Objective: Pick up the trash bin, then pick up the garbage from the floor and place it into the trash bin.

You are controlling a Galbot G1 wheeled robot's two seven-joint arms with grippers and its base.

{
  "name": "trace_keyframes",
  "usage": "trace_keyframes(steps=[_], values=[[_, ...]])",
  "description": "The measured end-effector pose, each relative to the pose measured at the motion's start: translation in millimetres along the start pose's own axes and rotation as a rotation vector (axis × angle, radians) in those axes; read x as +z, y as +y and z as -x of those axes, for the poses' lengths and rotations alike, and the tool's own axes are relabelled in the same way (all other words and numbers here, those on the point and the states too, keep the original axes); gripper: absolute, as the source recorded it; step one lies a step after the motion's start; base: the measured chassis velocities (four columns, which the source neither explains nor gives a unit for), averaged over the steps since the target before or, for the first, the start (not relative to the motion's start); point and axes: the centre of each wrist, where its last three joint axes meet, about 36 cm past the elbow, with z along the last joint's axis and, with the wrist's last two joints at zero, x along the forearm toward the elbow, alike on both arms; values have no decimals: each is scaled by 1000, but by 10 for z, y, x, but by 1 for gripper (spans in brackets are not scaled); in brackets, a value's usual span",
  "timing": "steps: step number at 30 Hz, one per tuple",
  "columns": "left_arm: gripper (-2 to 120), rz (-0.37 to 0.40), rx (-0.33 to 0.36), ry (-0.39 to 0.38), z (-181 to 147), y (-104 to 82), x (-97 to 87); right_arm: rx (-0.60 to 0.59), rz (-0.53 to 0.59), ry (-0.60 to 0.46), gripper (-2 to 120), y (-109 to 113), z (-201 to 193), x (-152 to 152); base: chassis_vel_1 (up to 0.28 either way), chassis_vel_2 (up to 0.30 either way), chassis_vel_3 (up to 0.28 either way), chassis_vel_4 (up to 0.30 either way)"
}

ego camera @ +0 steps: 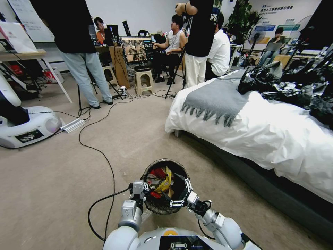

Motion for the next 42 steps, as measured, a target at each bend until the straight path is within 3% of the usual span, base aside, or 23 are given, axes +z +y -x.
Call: trace_keyframes(steps=[6, 9, 11, 12, 15, 16, 21, 28, 42], values=[[0, 3, 1, 1, 7, 2, 5, 19, -43, -52, 100, -47, 54, -228, 0, 0, 0, 0], [0, 4, -2, 5, 15, 8, 18, 94, -88, -101, 100, -61, 123, -441, 0, 0, 0, 0], [0, 5, -5, 5, 18, 15, 20, 169, -122, -125, 100, -68, 163, -572, 0, 0, 0, 0], [0, 6, -8, 5, 19, 22, 19, 276, -156, -149, 100, -81, 203, -684, 0, 0, 0, 0], [0, 5, -10, 3, 18, 25, 13, 369, -166, -162, 100, -89, 216, -734, 0, 0, 0, 0], [0, 5, -11, 1, 16, 30, 6, 477, -159, -165, 100, -81, 205, -754, 0, 0, 0, 0], [0, 4, -15, 0, 11, 42, 0, 647, -181, -142, 100, -118, -8, -579, 0, 0, 0, 0], [0, 5, -18, 1, 5, 68, -5, 706, -206, -101, 100, -177, -253, -338, 0, 0, 0, 0], [0, -3, -22, 1, 27, 64, -13, 733, -191, -72, 100, -154, -323, -125, 0, 0, 0, 0]])
